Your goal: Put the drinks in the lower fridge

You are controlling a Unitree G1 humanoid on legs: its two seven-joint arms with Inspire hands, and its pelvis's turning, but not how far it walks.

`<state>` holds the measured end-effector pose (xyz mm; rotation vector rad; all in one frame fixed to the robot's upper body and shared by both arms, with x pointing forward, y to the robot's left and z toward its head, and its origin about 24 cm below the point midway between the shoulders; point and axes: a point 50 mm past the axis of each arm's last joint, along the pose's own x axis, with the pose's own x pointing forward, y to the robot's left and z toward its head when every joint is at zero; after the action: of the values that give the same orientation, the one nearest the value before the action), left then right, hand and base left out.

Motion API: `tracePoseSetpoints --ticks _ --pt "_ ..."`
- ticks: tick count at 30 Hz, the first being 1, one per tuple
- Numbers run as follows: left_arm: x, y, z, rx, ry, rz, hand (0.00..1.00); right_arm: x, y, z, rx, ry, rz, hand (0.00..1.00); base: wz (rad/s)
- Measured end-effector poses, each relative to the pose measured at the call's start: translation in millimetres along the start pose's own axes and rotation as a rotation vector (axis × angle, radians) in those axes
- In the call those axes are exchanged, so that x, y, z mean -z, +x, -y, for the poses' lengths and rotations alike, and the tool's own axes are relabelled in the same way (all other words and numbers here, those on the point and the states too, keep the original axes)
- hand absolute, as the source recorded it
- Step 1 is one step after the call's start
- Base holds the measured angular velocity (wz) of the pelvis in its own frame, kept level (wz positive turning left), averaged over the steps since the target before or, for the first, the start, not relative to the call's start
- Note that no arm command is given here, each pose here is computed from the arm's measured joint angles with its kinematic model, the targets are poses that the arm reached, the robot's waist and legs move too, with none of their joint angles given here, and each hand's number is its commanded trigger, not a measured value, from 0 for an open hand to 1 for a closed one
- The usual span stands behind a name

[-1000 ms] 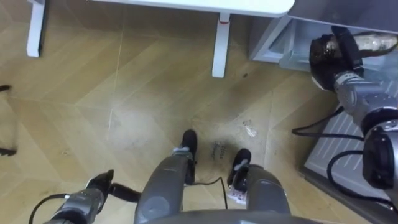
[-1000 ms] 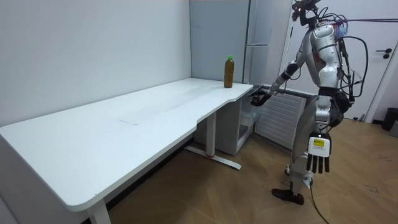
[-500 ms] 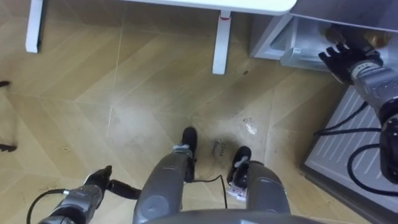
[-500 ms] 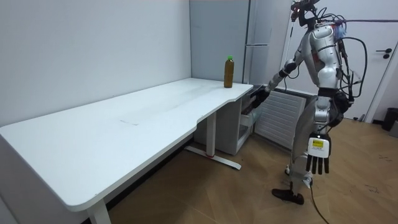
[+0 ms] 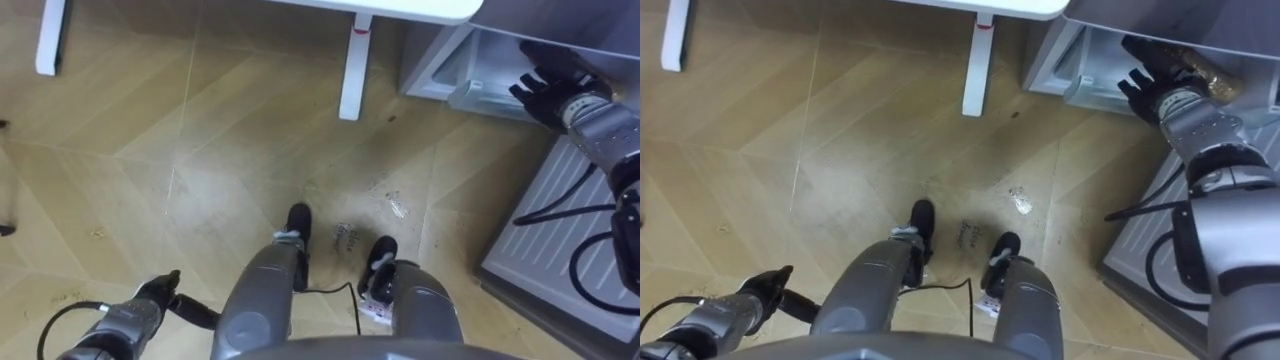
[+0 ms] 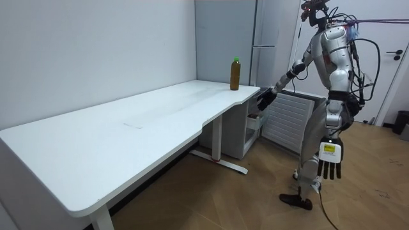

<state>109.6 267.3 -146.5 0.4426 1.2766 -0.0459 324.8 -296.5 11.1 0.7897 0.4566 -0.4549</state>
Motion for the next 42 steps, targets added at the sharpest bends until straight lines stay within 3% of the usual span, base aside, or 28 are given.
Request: tracePoseSetpoints --ticks 9,13,18,23,28,31,42 --pt "0.8 -0.1 -0.7 -0.004 -0.009 -0.002 0.00 1.0 -0.5 3.7 -0.001 -0.005 -0.012 0.00 0.02" --pt "3.5 -0.2 0.1 0.000 -0.020 -0.009 0.00 -3.8 -3.0 15.7 -0.004 -0.109 -0.012 0.00 0.09" --pt "4.9 -0.4 -0.2 0.011 -0.037 -0.010 0.00 5.1 -6.7 34.7 -0.031 -0.114 -0.037 0.00 0.01" --pt "7.8 -1.3 -4.7 0.004 -0.112 -0.004 0.00 29.1 -20.0 81.7 -0.011 -0.127 -0.103 0.00 0.21" --pt "8.5 -1.6 -7.1 -0.016 -0.150 0.015 0.00 77.8 -53.5 151.9 0.118 -0.206 -0.277 0.00 0.12" --pt "16.0 -2.2 -2.1 -0.012 -0.175 0.016 0.00 108.8 -75.2 179.8 0.174 -0.235 -0.392 0.00 -0.22" --pt "53.1 -7.7 4.8 -0.043 -0.295 -0.058 0.00 133.2 -108.7 214.7 0.234 -0.227 -0.484 0.00 -0.11"
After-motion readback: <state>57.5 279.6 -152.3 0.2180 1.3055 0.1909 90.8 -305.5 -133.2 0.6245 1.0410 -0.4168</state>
